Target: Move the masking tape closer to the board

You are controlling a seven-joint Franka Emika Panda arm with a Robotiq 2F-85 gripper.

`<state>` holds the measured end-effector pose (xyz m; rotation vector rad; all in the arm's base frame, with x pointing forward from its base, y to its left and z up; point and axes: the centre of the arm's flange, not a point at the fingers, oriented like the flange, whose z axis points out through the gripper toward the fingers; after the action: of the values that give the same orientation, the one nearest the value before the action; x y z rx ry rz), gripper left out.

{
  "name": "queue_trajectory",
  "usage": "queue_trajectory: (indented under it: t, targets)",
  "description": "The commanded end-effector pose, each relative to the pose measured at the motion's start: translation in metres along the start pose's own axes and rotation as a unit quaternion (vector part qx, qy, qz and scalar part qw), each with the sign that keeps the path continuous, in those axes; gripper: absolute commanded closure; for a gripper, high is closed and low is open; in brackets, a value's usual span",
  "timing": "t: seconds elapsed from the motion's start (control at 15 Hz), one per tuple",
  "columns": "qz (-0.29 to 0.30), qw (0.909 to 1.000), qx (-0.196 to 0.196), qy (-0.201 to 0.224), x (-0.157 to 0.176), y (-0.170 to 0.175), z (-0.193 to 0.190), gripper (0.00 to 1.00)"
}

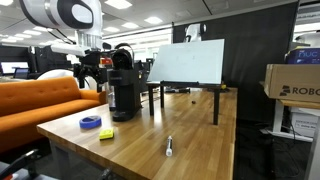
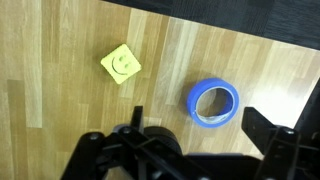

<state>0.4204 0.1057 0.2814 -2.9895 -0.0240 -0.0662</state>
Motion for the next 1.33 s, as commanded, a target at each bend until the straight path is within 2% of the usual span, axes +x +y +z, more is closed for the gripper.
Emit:
queue_trajectory:
  t: [0.0,0.67,1.27]
  targets:
    - [-0.014,0.9996,0.006,0.021,0.005,-0.006,0.031,0.00]
    - [-0.040,0.9963,-0.011,0.075,0.003,-0.029,0.104,0.00]
    - [-0.022,0.9935,-0.004,0.111,0.027,-0.038,0.153,0.00]
